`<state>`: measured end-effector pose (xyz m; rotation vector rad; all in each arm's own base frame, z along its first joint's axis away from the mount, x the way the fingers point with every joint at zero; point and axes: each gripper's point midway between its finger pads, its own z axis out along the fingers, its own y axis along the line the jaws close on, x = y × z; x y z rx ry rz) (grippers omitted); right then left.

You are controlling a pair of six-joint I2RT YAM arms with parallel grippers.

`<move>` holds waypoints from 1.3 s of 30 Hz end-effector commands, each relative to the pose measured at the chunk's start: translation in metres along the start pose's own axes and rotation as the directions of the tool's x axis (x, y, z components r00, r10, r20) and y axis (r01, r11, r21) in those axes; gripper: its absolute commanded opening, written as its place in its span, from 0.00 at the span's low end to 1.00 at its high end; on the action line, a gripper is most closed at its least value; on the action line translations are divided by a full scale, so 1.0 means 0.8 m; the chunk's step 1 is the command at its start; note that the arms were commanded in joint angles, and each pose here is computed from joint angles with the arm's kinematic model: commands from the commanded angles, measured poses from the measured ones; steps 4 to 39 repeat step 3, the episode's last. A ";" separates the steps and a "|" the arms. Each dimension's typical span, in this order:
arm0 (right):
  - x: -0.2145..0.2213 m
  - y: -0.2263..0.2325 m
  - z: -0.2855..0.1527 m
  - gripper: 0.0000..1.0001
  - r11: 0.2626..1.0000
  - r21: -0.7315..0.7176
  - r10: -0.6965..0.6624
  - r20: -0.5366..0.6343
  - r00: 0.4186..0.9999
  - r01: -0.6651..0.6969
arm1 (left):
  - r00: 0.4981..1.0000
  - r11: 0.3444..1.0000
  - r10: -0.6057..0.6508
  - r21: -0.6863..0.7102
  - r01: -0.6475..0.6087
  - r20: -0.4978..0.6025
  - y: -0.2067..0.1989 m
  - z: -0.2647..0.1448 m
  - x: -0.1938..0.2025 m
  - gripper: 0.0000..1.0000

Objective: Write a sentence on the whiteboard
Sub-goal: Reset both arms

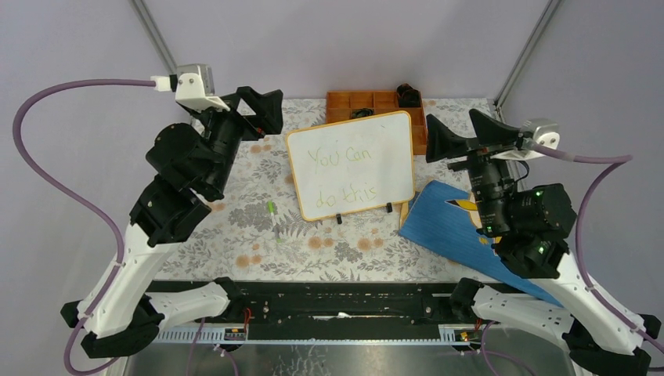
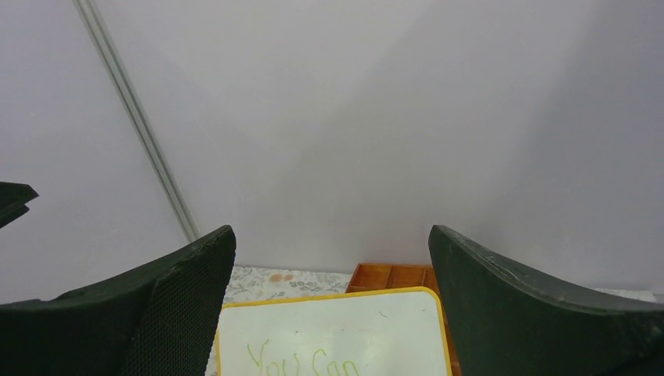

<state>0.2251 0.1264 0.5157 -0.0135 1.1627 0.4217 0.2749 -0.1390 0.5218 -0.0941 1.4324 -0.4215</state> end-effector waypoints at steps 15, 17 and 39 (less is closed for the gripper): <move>0.001 -0.003 0.006 1.00 0.999 0.034 0.016 0.010 1.000 -0.016 | 0.999 0.999 -0.029 -0.029 0.030 0.029 0.005 0.000 -0.006 0.99; 0.001 -0.003 0.006 1.00 0.999 0.034 0.016 0.010 1.000 -0.016 | 0.999 0.999 -0.029 -0.029 0.030 0.029 0.005 0.000 -0.006 0.99; 0.001 -0.003 0.006 1.00 0.999 0.034 0.016 0.010 1.000 -0.016 | 0.999 0.999 -0.029 -0.029 0.030 0.029 0.005 0.000 -0.006 0.99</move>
